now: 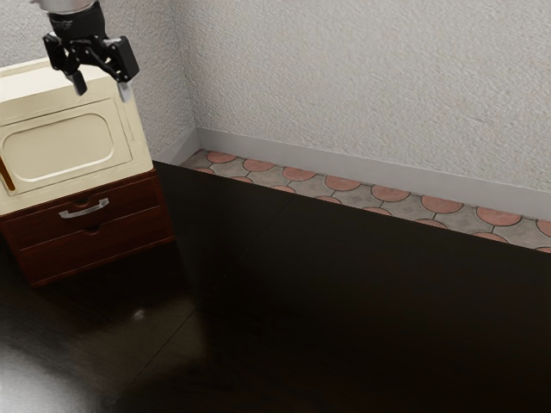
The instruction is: Pull the drawer handle with one arm to open the drawer
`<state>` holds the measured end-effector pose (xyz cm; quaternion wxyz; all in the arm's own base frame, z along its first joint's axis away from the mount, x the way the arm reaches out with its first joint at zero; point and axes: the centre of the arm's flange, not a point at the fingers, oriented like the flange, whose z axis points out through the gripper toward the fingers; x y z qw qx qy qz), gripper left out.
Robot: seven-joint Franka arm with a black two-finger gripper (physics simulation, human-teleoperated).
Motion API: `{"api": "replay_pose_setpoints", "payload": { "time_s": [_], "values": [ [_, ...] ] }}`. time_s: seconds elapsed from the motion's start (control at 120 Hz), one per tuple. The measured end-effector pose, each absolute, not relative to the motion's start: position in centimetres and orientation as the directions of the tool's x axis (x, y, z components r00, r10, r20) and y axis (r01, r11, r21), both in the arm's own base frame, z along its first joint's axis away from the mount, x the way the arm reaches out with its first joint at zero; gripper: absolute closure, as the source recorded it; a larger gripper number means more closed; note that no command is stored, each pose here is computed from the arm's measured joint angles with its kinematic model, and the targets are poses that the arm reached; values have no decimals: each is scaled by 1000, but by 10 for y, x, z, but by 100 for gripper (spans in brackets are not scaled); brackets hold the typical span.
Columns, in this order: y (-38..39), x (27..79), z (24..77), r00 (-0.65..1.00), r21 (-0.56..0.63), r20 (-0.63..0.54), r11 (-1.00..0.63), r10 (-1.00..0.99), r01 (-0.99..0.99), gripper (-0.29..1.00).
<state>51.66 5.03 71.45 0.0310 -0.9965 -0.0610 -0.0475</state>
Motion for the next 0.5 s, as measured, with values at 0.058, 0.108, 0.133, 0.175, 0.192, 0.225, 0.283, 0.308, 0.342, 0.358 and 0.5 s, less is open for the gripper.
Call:
{"api": "replay_pose_setpoints", "payload": {
  "time_s": [0.058, 0.108, 0.133, 0.175, 0.192, 0.225, 0.283, 0.308, 0.342, 0.358, 0.5],
  "values": [
    [46, 518, 713, 989, -57, 93, -991, 112, 117, 0],
    [43, 518, 712, 990, -58, 90, -992, 108, 113, 0],
    [42, 518, 712, 990, -58, 88, -992, 107, 113, 0],
    [42, 518, 715, 990, -58, 93, -992, 107, 113, 0],
    [42, 517, 721, 989, -58, 105, -992, 108, 114, 0],
    [42, 510, 748, 982, -57, 154, -991, 109, 119, 0],
    [40, 494, 798, 964, -52, 245, -991, 108, 124, 0],
    [38, 489, 808, 960, -51, 261, -991, 106, 123, 0],
    [34, 485, 815, 958, -50, 270, -992, 100, 117, 0],
    [31, 484, 817, 958, -51, 271, -992, 95, 113, 0],
    [3, 485, 815, 967, -52, 249, -997, 44, 59, 0]
  ]
}}
